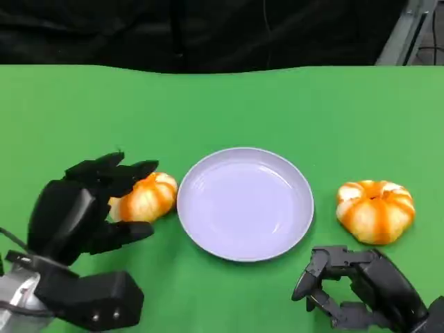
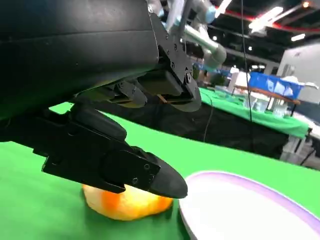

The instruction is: Grasp the bread from the table and place it into the plate.

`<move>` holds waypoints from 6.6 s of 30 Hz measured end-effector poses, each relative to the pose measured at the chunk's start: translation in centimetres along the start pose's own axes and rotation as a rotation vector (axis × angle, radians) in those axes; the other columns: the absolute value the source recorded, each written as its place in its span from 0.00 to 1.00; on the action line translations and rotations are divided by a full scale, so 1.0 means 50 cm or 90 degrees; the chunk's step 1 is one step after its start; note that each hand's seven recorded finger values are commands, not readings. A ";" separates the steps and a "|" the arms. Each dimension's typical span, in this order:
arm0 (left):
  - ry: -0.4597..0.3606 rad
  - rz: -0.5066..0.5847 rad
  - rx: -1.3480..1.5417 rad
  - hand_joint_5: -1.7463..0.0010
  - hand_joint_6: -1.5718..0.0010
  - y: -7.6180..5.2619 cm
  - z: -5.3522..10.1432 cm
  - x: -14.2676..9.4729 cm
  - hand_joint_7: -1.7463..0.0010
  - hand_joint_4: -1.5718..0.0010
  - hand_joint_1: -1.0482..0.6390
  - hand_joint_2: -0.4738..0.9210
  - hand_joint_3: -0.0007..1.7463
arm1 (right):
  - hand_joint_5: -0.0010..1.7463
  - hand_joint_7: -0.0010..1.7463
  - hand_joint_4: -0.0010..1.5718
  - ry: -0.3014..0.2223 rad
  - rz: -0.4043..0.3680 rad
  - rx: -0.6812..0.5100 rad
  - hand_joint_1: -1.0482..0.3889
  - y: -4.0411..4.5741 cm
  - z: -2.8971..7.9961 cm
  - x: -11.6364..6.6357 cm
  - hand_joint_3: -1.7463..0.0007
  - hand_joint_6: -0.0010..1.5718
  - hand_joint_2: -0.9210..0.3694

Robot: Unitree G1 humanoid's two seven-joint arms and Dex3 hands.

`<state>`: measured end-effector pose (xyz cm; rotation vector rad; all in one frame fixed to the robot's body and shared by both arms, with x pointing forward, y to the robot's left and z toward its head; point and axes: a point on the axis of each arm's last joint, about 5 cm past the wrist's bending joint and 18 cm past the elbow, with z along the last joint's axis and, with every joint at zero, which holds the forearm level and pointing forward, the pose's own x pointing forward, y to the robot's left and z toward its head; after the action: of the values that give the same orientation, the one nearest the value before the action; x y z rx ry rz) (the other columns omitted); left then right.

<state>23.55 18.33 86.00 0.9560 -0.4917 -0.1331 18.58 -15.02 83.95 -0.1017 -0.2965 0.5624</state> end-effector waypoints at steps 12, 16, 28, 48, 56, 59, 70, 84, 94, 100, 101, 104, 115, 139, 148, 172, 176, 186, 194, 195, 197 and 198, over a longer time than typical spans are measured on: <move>0.029 -0.057 0.006 0.99 0.63 -0.020 -0.005 0.003 1.00 0.68 0.17 1.00 0.01 | 0.90 0.64 0.48 0.000 -0.002 -0.002 0.66 0.000 0.000 0.000 0.55 0.53 0.15; 0.038 -0.069 0.008 0.99 0.63 -0.021 -0.006 0.008 1.00 0.67 0.17 1.00 0.01 | 0.90 0.64 0.48 0.000 -0.002 -0.002 0.65 0.000 0.000 0.000 0.55 0.53 0.15; 0.068 -0.111 0.025 0.99 0.64 -0.034 -0.020 0.009 1.00 0.64 0.18 1.00 0.03 | 0.90 0.64 0.48 -0.006 -0.002 -0.005 0.67 -0.001 0.003 0.002 0.54 0.53 0.16; 0.091 -0.136 0.032 1.00 0.66 -0.044 -0.022 0.040 1.00 0.64 0.21 1.00 0.03 | 0.90 0.64 0.48 -0.005 -0.003 -0.004 0.66 0.000 0.003 0.002 0.53 0.53 0.17; 0.097 -0.148 0.033 0.99 0.65 -0.048 -0.021 0.045 1.00 0.62 0.29 0.99 0.02 | 0.90 0.64 0.48 -0.003 -0.004 -0.003 0.66 0.001 0.003 -0.001 0.53 0.53 0.17; 0.096 -0.145 0.035 1.00 0.65 -0.049 -0.021 0.049 1.00 0.62 0.31 0.99 0.01 | 0.90 0.64 0.48 -0.003 -0.004 -0.003 0.66 0.001 0.003 -0.001 0.53 0.53 0.17; 0.099 -0.159 0.038 1.00 0.66 -0.055 -0.019 0.048 1.00 0.63 0.57 0.94 0.01 | 0.90 0.65 0.48 0.001 -0.004 -0.001 0.67 0.001 0.003 0.000 0.51 0.53 0.18; 0.094 -0.173 0.048 0.99 0.60 -0.056 -0.018 0.053 0.98 0.58 0.66 0.97 0.00 | 0.90 0.65 0.48 -0.002 -0.005 -0.002 0.66 0.000 0.005 0.001 0.50 0.53 0.19; 0.109 -0.161 0.034 0.99 0.40 -0.057 -0.016 0.057 0.99 0.45 0.65 0.97 0.00 | 0.90 0.64 0.48 -0.002 -0.005 -0.002 0.66 0.000 0.005 0.001 0.50 0.54 0.20; 0.116 -0.136 0.035 0.36 0.19 -0.061 -0.013 0.059 0.98 0.53 0.59 0.96 0.00 | 0.90 0.64 0.48 -0.002 -0.005 -0.002 0.67 0.000 0.005 0.001 0.51 0.53 0.18; 0.118 -0.127 0.034 0.33 0.19 -0.063 -0.011 0.060 0.98 0.54 0.59 0.96 0.00 | 0.90 0.64 0.48 -0.002 -0.005 -0.002 0.67 0.000 0.005 0.001 0.51 0.53 0.18; 0.123 -0.107 0.033 0.31 0.18 -0.065 -0.009 0.061 0.98 0.55 0.59 0.96 0.00 | 0.90 0.64 0.48 -0.002 -0.005 -0.002 0.67 0.000 0.005 0.001 0.51 0.53 0.18; 0.123 -0.066 0.037 0.28 0.19 -0.068 -0.007 0.060 0.99 0.57 0.57 0.96 0.00 | 0.90 0.64 0.48 -0.001 -0.006 -0.002 0.67 0.001 0.005 0.000 0.51 0.53 0.18; 0.068 0.091 0.019 0.45 0.19 -0.061 0.010 0.065 1.00 0.49 0.57 0.97 0.00 | 0.90 0.64 0.48 0.006 -0.008 0.001 0.67 0.001 0.001 -0.002 0.53 0.53 0.17; -0.018 0.136 -0.035 0.48 0.19 -0.055 0.055 0.070 1.00 0.47 0.57 0.97 0.00 | 0.90 0.64 0.48 0.009 -0.008 0.003 0.66 0.001 -0.001 -0.002 0.53 0.53 0.17; -0.110 0.080 -0.101 0.53 0.18 -0.073 0.128 0.090 1.00 0.44 0.57 0.96 0.00 | 0.91 0.65 0.48 0.003 -0.013 0.003 0.66 0.003 0.001 0.003 0.53 0.53 0.17; -0.113 0.078 -0.099 0.54 0.17 -0.072 0.128 0.092 1.00 0.43 0.57 0.96 0.00 | 0.91 0.65 0.48 0.002 -0.013 0.002 0.66 0.002 0.002 0.004 0.54 0.53 0.16; -0.113 0.075 -0.096 0.59 0.18 -0.072 0.128 0.092 1.00 0.42 0.58 0.96 0.00 | 0.91 0.65 0.48 0.002 -0.013 0.002 0.66 0.002 0.002 0.004 0.54 0.53 0.16; -0.117 0.029 -0.127 0.63 0.19 -0.090 0.145 0.092 1.00 0.39 0.58 0.97 0.00 | 0.91 0.65 0.48 0.004 -0.011 -0.005 0.64 0.003 0.002 0.004 0.52 0.53 0.18; -0.116 0.029 -0.128 0.63 0.19 -0.091 0.145 0.093 1.00 0.39 0.58 0.97 0.00 | 0.91 0.65 0.48 0.005 -0.012 -0.005 0.64 0.003 0.002 0.004 0.52 0.53 0.18; -0.118 0.030 -0.128 0.63 0.19 -0.090 0.146 0.095 1.00 0.39 0.58 0.97 0.00 | 0.91 0.65 0.48 0.005 -0.012 -0.005 0.64 0.003 0.002 0.004 0.52 0.53 0.18; -0.119 0.031 -0.128 0.63 0.19 -0.090 0.146 0.097 1.00 0.39 0.58 0.97 0.00 | 0.91 0.65 0.48 0.005 -0.012 -0.005 0.64 0.003 0.002 0.004 0.51 0.53 0.18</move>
<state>24.92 8.69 87.52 0.7380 -0.6608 -0.2257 18.63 -14.76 84.06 -0.1089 -0.2925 0.5424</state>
